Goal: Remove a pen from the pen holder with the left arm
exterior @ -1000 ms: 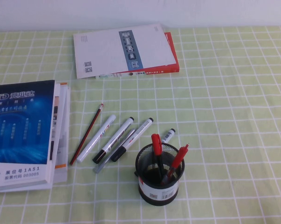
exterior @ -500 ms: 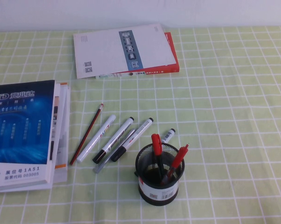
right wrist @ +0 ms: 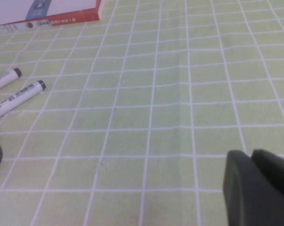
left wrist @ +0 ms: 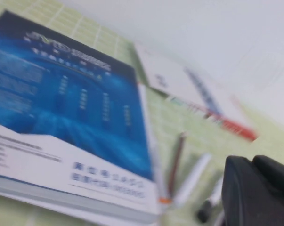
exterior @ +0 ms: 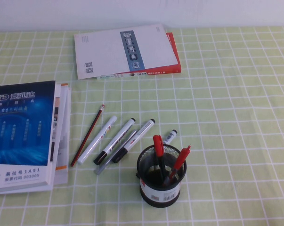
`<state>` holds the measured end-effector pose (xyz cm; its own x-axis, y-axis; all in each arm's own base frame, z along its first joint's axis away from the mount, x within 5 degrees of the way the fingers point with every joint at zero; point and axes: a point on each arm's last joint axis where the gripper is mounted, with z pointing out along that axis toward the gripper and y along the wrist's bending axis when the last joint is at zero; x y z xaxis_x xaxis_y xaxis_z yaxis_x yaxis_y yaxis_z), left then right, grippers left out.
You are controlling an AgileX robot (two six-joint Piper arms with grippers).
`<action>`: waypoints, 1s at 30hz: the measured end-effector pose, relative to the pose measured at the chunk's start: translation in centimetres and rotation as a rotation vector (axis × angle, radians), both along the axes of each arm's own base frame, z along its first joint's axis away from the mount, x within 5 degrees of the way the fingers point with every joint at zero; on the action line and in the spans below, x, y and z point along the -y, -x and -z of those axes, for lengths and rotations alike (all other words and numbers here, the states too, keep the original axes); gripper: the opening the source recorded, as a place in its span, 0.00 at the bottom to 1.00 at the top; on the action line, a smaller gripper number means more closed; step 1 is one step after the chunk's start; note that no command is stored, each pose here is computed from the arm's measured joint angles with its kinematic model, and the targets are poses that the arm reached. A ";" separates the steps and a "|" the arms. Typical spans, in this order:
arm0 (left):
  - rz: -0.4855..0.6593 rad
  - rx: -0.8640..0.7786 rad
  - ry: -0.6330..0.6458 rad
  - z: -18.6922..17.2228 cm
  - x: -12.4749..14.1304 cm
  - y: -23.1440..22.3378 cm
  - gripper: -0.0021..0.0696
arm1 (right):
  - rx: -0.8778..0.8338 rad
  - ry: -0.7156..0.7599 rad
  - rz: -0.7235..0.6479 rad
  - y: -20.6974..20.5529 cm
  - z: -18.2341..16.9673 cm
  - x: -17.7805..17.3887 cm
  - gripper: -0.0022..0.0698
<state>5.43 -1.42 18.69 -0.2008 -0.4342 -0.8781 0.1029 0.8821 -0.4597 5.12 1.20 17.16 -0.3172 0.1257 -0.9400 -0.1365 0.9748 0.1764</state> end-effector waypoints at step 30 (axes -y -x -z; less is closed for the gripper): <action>0.197 -0.198 -0.062 -8.5 1.8 -2.8 0.03 | 0.000 0.000 0.000 0.0 0.0 0.0 0.01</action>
